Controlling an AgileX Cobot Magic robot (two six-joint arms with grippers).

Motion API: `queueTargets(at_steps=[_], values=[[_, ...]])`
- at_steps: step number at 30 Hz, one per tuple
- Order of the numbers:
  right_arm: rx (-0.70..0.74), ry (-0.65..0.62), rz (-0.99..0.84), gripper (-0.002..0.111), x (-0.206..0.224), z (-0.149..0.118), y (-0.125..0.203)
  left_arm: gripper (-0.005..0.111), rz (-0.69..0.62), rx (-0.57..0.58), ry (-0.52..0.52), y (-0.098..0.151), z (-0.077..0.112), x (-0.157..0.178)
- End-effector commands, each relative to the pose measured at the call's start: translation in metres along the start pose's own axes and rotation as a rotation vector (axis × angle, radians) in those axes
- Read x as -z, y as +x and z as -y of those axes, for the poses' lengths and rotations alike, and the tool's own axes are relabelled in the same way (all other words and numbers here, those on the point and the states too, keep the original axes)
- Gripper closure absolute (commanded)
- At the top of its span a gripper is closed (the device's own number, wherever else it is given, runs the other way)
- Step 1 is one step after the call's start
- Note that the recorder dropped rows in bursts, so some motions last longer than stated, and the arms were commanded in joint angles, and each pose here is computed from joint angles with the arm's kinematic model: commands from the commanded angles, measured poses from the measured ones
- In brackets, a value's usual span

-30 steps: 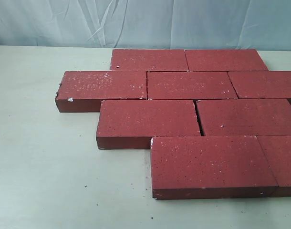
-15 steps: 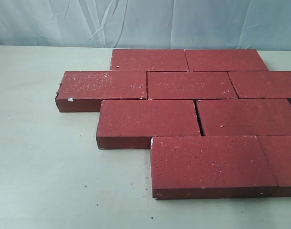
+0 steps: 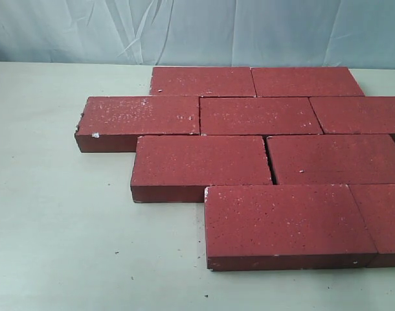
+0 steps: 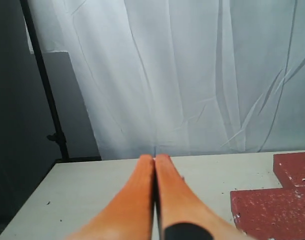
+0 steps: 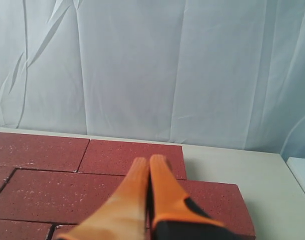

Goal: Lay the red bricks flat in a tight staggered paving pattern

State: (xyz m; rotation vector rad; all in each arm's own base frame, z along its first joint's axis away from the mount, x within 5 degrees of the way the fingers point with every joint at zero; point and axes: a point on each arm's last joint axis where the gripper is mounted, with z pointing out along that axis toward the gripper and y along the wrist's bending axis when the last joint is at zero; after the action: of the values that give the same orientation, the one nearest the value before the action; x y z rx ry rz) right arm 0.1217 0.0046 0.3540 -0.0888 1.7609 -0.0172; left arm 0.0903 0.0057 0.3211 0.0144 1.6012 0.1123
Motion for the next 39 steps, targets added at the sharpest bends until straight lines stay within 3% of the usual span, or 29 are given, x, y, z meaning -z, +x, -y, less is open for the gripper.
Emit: queueTargets(at_steps=[1,5,11,16,23,31,39], values=[[-0.003,0.004,0.006,0.109,0.001,0.000,0.000,0.107,0.038,-0.006,-0.011,0.019,0.001,0.009],[-0.001,0.004,0.006,0.109,0.001,0.000,0.000,0.107,0.037,-0.017,-0.014,0.047,0.003,0.015],[-0.003,0.004,0.006,0.109,0.001,0.000,0.000,0.107,0.043,0.056,-0.022,0.085,0.006,0.025],[-0.003,0.004,0.006,0.109,0.001,0.000,0.000,0.107,0.044,0.060,-0.022,0.107,0.007,0.030],[-0.001,0.004,0.006,0.109,0.001,0.000,0.000,0.107,0.028,0.062,-0.022,0.116,0.008,0.031],[-0.003,0.004,0.006,0.109,0.001,0.000,0.000,0.107,-0.118,0.063,-0.030,0.130,0.008,0.031],[-0.003,0.004,0.006,0.109,0.001,0.000,0.000,0.107,-0.115,0.063,-0.030,0.130,0.008,0.031]])
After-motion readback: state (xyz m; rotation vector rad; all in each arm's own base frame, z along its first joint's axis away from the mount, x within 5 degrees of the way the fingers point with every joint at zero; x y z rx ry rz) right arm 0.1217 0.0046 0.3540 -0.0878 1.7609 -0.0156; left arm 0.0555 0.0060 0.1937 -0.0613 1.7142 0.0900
